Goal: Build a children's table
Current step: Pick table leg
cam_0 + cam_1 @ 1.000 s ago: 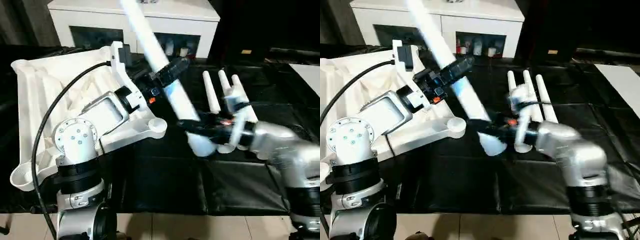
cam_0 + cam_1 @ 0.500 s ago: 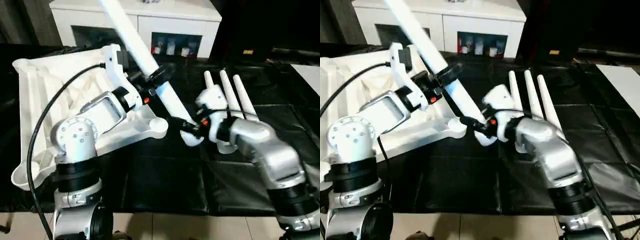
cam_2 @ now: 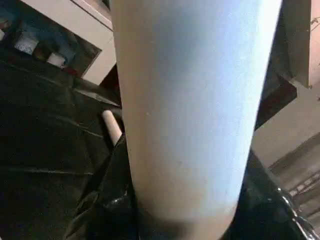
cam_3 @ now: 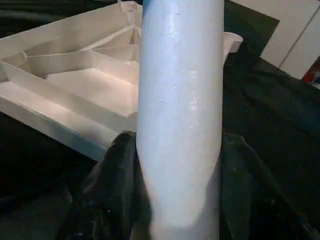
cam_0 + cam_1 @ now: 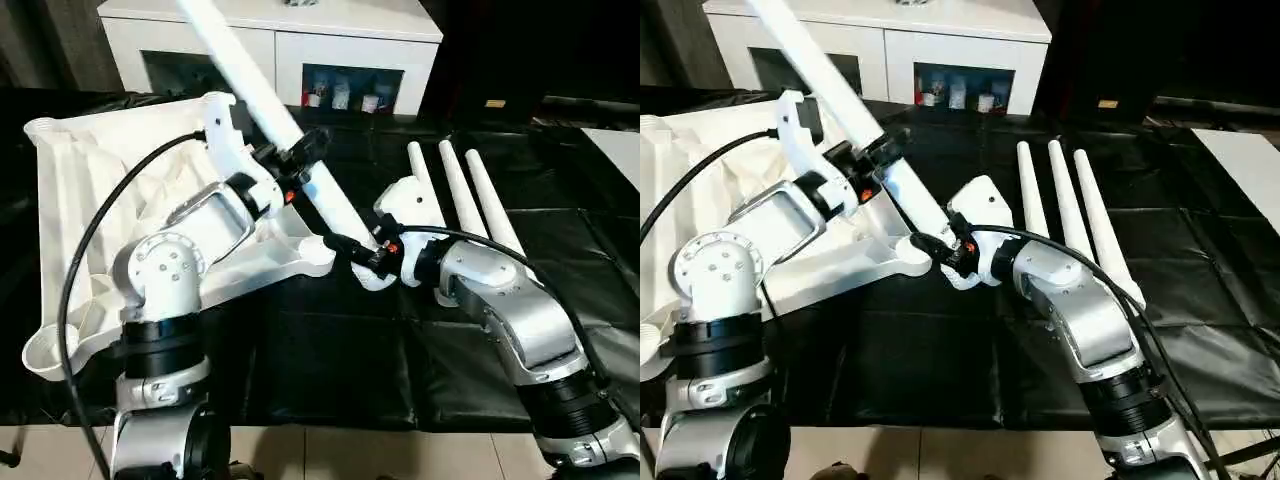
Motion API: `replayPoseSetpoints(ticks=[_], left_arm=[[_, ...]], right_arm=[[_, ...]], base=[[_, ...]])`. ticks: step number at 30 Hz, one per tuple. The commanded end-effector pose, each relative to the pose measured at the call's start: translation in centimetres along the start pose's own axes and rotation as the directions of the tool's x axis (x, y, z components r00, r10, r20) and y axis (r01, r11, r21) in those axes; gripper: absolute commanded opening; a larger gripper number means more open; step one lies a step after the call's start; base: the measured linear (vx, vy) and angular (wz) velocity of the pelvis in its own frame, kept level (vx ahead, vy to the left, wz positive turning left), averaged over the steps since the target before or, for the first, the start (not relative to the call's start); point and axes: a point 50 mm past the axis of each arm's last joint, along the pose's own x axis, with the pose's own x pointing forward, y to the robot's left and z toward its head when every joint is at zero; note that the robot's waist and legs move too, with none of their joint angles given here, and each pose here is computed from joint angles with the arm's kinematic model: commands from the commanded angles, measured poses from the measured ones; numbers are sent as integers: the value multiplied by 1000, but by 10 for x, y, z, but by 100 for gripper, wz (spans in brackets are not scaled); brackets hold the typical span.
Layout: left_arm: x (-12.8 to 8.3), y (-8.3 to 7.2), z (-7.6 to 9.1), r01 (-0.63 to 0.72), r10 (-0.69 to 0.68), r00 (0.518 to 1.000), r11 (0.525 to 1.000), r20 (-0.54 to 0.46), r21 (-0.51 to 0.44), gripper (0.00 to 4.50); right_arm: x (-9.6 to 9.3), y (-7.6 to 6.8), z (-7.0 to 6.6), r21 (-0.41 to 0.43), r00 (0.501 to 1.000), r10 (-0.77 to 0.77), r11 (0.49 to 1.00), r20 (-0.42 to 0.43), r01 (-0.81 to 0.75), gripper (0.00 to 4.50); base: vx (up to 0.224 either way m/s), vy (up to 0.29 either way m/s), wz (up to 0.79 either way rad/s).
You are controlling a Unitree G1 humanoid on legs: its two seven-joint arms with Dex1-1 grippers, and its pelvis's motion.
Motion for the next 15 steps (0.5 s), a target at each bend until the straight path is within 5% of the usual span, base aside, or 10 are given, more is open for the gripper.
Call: replayPoseSetpoints(ticks=[1, 4, 8, 15], left_arm=[[0, 1, 9, -44, 42, 998, 998, 42, 42, 184], [-1, 0, 9, -25, 23, 999, 998, 35, 52, 183], [-1, -3, 9, -1, -1, 1000, 998, 31, 67, 183], [-3, -14, 3, 132, -127, 990, 985, -54, 110, 182]], right_arm=[[1, 1, 1, -33, 1000, 15, 999, -2, -15, 186], [2, 1, 4, -51, 1000, 11, 999, 16, -10, 186], [2, 0, 7, 41, 998, 29, 999, 57, -31, 258], [-20, -12, 26, 185, 975, 118, 971, 187, -153, 319]], base=[[0, 0, 0], [0, 0, 0], [0, 0, 0], [0, 0, 0]])
